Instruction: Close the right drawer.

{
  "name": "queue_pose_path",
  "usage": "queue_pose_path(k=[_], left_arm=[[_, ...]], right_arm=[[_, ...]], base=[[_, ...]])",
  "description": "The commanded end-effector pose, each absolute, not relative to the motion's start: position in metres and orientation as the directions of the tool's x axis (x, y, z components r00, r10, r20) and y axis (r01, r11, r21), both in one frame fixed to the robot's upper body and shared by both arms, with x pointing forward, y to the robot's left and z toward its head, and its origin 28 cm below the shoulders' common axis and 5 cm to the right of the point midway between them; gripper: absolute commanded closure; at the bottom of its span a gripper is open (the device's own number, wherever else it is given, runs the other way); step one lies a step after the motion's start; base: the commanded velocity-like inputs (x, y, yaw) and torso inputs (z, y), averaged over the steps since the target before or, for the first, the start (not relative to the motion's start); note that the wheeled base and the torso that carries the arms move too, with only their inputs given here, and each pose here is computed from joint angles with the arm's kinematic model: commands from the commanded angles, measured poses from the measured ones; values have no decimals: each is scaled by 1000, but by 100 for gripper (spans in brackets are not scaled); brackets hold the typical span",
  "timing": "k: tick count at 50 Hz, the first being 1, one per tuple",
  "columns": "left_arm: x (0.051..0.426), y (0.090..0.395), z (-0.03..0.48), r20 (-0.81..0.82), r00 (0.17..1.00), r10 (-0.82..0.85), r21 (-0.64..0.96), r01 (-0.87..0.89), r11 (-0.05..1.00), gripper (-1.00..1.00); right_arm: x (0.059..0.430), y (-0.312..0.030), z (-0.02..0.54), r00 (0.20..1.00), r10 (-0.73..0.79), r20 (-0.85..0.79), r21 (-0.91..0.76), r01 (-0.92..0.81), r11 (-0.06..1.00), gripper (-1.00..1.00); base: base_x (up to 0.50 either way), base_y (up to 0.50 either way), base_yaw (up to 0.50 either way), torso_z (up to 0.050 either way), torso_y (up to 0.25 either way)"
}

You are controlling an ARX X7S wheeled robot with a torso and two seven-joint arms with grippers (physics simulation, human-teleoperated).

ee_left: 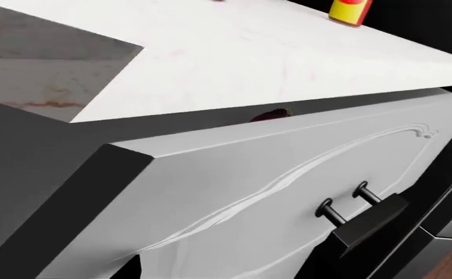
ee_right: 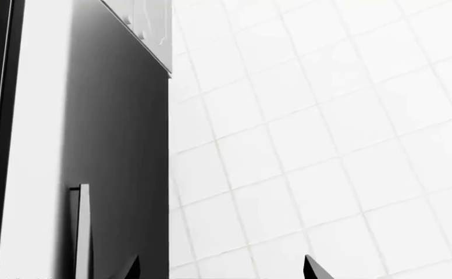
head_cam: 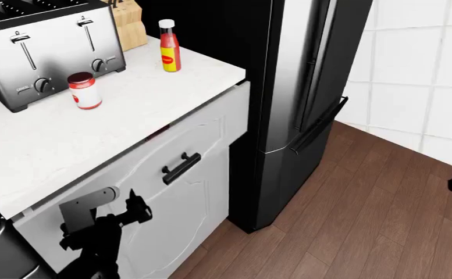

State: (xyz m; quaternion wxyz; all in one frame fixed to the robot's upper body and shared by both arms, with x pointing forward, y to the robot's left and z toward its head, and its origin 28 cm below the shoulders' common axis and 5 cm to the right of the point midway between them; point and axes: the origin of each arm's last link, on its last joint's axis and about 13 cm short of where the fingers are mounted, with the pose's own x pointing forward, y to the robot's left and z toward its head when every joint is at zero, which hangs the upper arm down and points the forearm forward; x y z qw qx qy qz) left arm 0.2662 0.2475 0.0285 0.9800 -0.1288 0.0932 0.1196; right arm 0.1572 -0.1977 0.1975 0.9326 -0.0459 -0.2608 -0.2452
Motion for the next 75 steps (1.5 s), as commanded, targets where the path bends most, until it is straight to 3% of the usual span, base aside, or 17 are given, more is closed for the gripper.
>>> queue_pose_path(k=[1, 40, 75], left_arm=[[271, 265, 22, -242, 918, 314, -219, -367, 904, -100], [285, 284, 3, -231, 905, 357, -75, -383, 921, -100], [298, 326, -4, -313, 779, 543, -15, -576, 817, -100]], right_arm=[[158, -198, 197, 747, -431, 506, 39, 479, 877, -100], [160, -197, 196, 749, -429, 504, 31, 481, 876, -100], [165, -193, 195, 760, -421, 495, 3, 483, 876, -100]], base=[[0, 0, 0, 0, 0], [0, 0, 0, 0, 0], [0, 0, 0, 0, 0]])
